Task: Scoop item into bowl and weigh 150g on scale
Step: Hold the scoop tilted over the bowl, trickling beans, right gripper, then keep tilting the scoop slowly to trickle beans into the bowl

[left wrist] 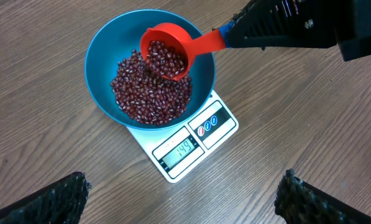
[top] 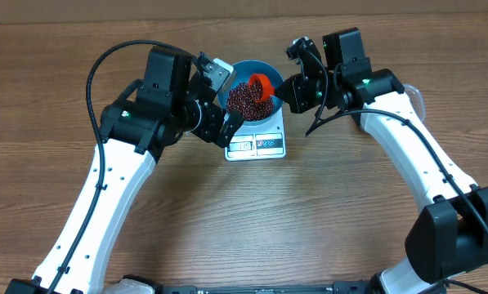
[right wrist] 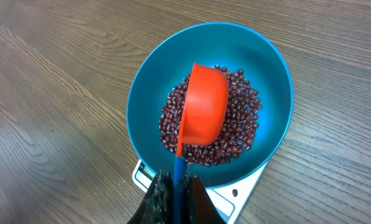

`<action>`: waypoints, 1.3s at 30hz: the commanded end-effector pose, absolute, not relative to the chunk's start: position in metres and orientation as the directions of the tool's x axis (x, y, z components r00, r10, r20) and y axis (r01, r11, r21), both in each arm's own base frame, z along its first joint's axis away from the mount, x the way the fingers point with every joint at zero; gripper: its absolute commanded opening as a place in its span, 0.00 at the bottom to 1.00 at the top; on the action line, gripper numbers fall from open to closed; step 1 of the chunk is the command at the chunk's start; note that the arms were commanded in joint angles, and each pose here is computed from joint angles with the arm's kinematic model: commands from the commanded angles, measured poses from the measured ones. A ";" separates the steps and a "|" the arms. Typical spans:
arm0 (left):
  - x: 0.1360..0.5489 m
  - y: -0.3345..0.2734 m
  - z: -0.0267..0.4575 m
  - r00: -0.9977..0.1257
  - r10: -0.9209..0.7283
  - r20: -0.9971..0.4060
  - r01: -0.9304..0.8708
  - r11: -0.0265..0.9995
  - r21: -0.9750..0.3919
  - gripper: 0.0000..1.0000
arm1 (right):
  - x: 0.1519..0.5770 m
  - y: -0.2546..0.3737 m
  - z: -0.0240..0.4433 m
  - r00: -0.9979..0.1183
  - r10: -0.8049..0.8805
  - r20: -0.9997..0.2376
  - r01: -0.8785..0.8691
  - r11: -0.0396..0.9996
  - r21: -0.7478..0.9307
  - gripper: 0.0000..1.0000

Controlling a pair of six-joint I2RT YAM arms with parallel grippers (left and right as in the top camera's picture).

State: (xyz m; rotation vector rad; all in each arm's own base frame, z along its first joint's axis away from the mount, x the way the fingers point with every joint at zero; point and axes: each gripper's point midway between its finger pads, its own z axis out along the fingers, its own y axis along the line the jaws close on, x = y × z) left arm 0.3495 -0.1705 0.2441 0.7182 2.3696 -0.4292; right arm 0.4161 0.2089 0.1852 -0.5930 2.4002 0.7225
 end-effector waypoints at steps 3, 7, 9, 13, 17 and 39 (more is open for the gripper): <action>0.347 -0.173 0.259 -0.623 0.393 -0.676 0.613 0.782 -0.110 1.00 | 0.418 0.211 0.216 -0.695 -0.239 -0.678 -0.579 0.745 0.331 0.04; 0.347 -0.173 0.259 -0.623 0.393 -0.676 0.613 0.782 -0.110 1.00 | 0.418 0.211 0.216 -0.697 -0.236 -0.677 -0.576 0.747 0.333 0.04; 0.347 -0.173 0.259 -0.623 0.393 -0.676 0.613 0.782 -0.110 1.00 | 0.418 0.211 0.216 -0.705 -0.224 -0.672 -0.566 0.750 0.343 0.04; 0.347 -0.173 0.259 -0.623 0.393 -0.676 0.613 0.782 -0.110 1.00 | 0.418 0.211 0.216 -0.706 -0.224 -0.672 -0.565 0.750 0.343 0.04; 0.347 -0.173 0.259 -0.623 0.393 -0.676 0.613 0.782 -0.110 1.00 | 0.418 0.211 0.216 -0.706 -0.224 -0.672 -0.565 0.750 0.343 0.04; 0.347 -0.173 0.259 -0.623 0.393 -0.676 0.613 0.782 -0.110 1.00 | 0.408 0.217 0.216 -0.663 -0.295 -0.688 -0.646 0.689 0.327 0.04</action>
